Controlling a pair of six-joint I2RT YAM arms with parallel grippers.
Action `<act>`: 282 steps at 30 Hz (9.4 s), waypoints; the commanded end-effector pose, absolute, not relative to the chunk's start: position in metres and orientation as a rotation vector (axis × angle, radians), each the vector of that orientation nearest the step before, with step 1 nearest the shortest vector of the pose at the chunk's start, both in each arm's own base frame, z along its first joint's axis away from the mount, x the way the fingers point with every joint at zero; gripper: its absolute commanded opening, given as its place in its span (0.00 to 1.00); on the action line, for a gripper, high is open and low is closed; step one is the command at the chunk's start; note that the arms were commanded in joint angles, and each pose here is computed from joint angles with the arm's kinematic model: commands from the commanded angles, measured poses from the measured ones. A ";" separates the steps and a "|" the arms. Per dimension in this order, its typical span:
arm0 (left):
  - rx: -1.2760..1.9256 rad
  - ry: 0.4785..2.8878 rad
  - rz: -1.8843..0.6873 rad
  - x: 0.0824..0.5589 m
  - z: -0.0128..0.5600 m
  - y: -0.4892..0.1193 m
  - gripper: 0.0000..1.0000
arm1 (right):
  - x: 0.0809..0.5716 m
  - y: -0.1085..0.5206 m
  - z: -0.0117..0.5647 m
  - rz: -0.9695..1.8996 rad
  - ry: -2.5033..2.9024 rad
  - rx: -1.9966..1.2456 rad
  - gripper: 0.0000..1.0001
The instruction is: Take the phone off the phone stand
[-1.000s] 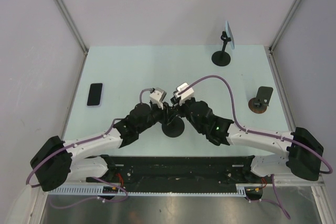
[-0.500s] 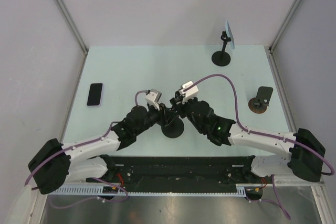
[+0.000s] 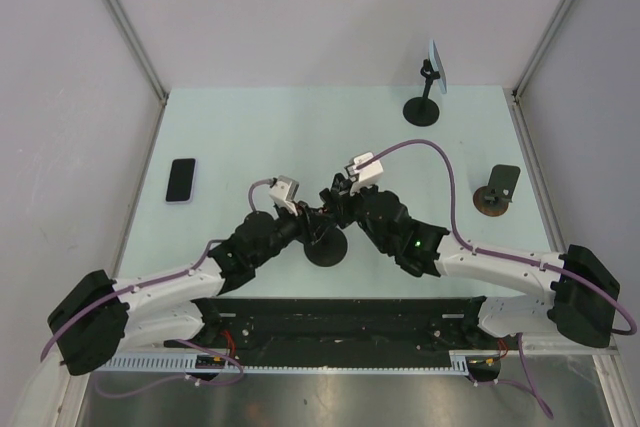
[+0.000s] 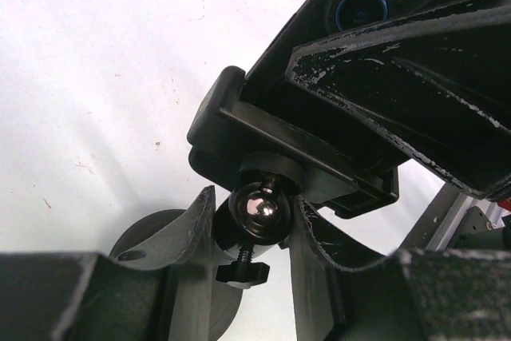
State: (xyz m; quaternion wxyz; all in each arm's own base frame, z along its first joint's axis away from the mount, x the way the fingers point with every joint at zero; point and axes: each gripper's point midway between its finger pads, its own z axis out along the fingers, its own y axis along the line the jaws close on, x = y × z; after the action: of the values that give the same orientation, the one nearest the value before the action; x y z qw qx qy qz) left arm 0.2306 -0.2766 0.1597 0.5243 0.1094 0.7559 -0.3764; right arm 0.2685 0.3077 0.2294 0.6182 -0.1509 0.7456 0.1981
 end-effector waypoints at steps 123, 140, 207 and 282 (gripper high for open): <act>0.427 1.844 -0.521 0.278 0.140 -0.261 0.00 | 0.261 0.200 0.237 -0.007 1.702 -0.446 0.00; 0.424 1.855 -0.643 0.218 0.125 -0.272 0.00 | 0.284 0.183 0.252 -0.110 1.665 -0.147 0.00; 0.406 1.804 -0.568 0.190 0.137 -0.267 0.00 | 0.299 0.213 0.275 0.000 1.581 -0.174 0.00; 0.429 1.822 -0.503 0.217 0.148 -0.286 0.00 | 0.274 0.229 0.271 0.050 1.777 -0.233 0.00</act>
State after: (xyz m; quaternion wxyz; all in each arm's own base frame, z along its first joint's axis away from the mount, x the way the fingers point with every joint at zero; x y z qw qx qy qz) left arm 0.2222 -0.3054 0.1583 0.5502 0.2287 0.7622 -0.2532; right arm 0.2375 0.2796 0.2334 0.5728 -0.2222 0.7770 0.1375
